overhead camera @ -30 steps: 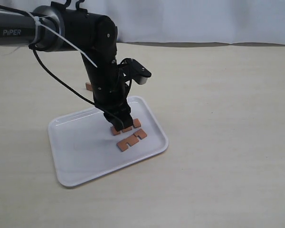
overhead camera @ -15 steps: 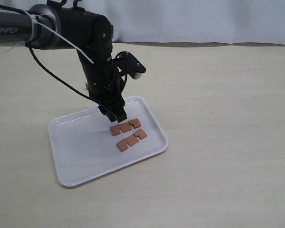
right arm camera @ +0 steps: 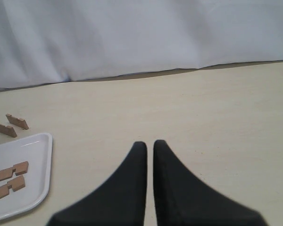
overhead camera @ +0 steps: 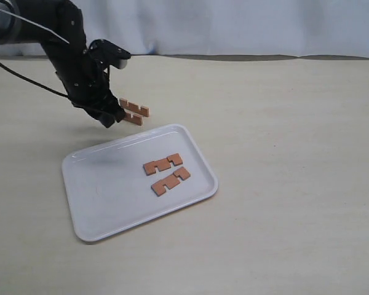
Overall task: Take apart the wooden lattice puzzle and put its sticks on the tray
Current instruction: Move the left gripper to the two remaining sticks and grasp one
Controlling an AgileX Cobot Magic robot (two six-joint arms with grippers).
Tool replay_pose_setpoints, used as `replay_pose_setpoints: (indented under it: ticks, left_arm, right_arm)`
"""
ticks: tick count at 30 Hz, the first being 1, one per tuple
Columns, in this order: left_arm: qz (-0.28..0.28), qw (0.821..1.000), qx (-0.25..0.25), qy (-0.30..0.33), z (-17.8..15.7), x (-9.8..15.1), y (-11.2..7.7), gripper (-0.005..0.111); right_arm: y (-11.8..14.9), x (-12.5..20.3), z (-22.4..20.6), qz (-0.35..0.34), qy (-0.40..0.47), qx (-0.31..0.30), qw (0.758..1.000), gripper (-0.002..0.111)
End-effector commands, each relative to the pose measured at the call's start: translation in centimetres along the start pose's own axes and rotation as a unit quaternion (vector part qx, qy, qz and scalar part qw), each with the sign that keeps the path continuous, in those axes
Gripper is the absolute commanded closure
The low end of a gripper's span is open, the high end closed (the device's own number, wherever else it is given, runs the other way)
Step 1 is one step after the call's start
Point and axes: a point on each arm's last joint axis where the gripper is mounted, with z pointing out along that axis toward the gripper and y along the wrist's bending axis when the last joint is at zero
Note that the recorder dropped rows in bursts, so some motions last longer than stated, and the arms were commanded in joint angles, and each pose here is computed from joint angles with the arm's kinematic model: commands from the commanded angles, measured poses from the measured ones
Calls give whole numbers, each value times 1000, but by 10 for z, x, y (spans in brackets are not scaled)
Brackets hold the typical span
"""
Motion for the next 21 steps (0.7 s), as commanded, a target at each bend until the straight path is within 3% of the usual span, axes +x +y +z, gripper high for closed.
replay_pose_setpoints:
  ticks: [1, 14, 21]
  left_arm:
    - [-71, 996, -16, -42, -3, 0, 22, 65]
    - [-88, 992, -27, -84, -4, -5, 28, 64]
    - [-90, 992, -25, -90, -4, -7, 27, 33]
  right_arm:
    - [0, 0, 0, 0, -5, -1, 1000, 104]
    - [0, 0, 0, 0, -5, -1, 1000, 104]
    - [0, 0, 0, 0, -5, -1, 1000, 104]
